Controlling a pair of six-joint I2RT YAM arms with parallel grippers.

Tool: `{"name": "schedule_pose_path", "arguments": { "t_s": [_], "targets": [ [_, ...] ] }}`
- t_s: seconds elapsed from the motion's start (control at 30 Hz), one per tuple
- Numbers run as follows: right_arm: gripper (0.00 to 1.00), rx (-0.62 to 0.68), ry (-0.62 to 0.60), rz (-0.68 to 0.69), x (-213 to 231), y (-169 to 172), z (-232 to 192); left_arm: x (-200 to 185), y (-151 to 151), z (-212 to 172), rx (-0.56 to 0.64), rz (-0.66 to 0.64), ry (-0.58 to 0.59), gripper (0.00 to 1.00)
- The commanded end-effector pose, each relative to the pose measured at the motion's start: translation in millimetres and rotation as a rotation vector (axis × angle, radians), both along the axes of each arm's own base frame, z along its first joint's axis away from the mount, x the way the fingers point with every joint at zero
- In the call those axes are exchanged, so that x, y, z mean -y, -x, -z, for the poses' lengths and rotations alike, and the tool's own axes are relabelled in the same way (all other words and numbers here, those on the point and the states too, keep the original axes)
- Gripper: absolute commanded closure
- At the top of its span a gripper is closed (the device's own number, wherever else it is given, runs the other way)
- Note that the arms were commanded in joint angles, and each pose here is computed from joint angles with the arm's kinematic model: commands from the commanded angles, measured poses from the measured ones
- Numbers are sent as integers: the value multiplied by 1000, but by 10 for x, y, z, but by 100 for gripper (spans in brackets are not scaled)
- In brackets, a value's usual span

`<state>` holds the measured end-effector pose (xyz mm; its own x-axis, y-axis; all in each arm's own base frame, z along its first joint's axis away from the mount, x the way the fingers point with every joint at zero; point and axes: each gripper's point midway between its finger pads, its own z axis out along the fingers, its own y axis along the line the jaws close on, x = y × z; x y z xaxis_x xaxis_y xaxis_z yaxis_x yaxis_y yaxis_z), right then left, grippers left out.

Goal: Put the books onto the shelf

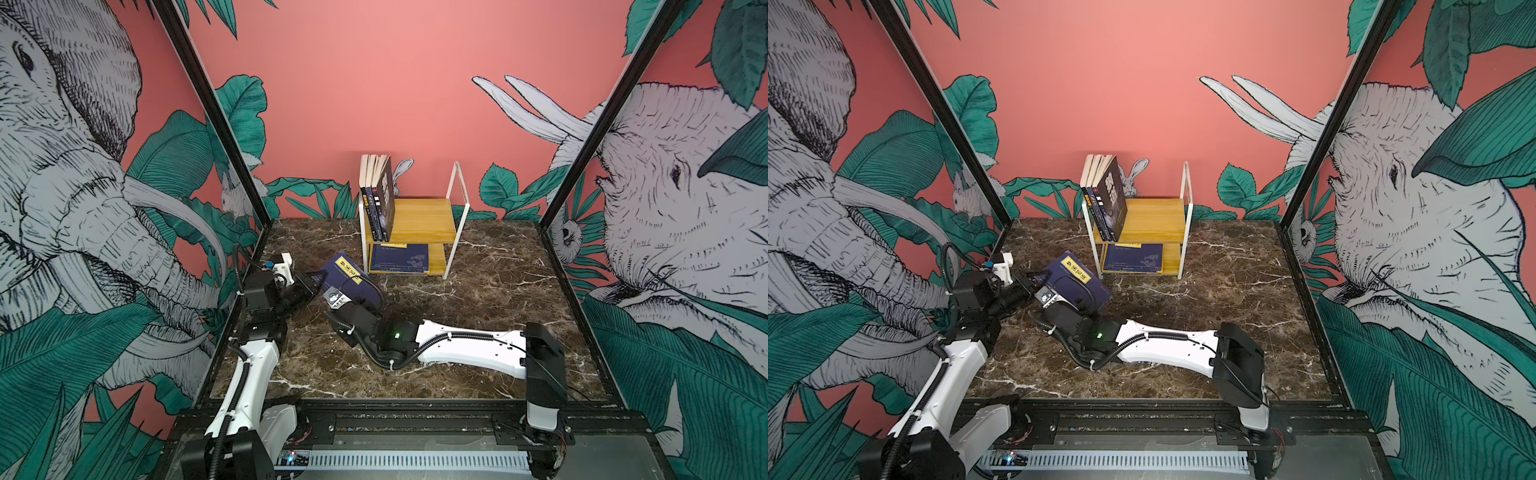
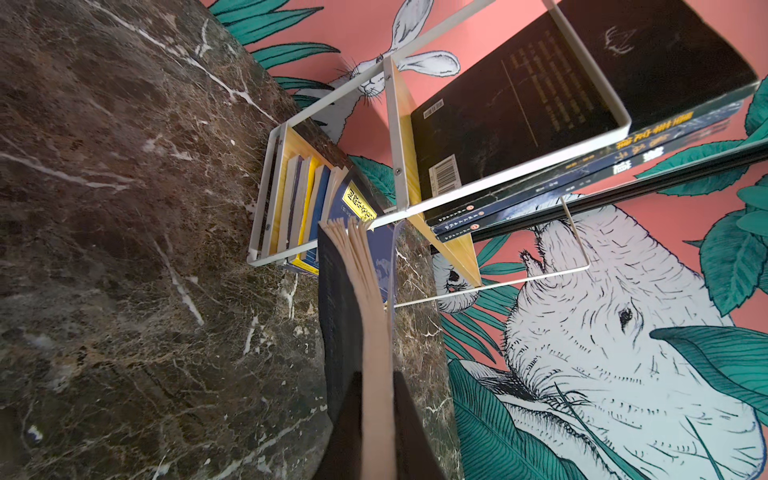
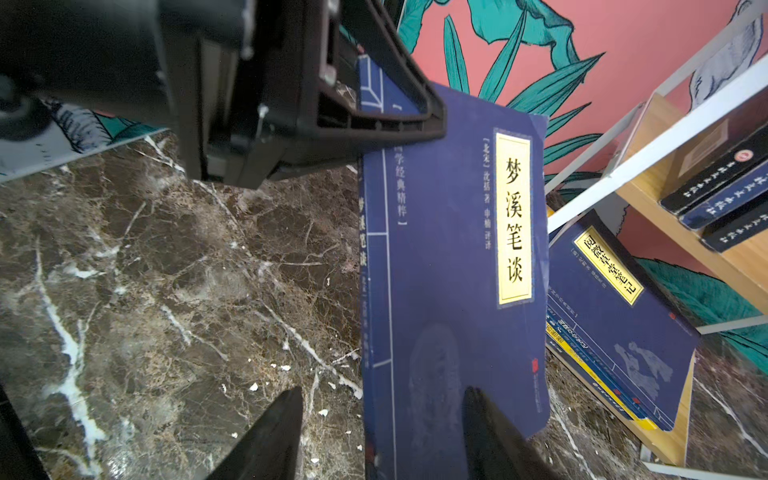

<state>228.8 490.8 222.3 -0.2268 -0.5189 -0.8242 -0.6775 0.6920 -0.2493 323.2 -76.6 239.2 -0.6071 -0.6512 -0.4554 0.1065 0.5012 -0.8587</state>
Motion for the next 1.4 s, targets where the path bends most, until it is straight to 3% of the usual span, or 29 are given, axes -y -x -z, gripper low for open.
{"name": "schedule_pose_path", "arguments": {
  "t_s": [0.0,0.2,0.3,0.53,0.73,1.0,1.13,1.37],
  "targets": [
    [37,50,22,14,-81,-77,-96,-33,-2,-87,30,-22,13,100],
    [42,41,83,39,-255,-251,66,-36,-5,-76,31,-23,13,100],
    [51,7,97,81,-270,-405,162,-35,-1,-48,20,-21,8,100],
    [100,-4,121,97,-235,-458,167,-49,-1,-13,25,-24,-16,100],
    [100,9,64,116,43,-437,53,-97,-9,42,43,-38,-57,67],
    [100,-31,-160,152,617,-459,-196,-280,-34,221,42,-72,-192,45],
    [100,15,-270,197,1018,-488,-604,-320,-32,262,71,-48,-292,33],
    [100,31,-507,285,1651,-691,-1135,-313,29,294,147,37,-462,22]
  ]
}}
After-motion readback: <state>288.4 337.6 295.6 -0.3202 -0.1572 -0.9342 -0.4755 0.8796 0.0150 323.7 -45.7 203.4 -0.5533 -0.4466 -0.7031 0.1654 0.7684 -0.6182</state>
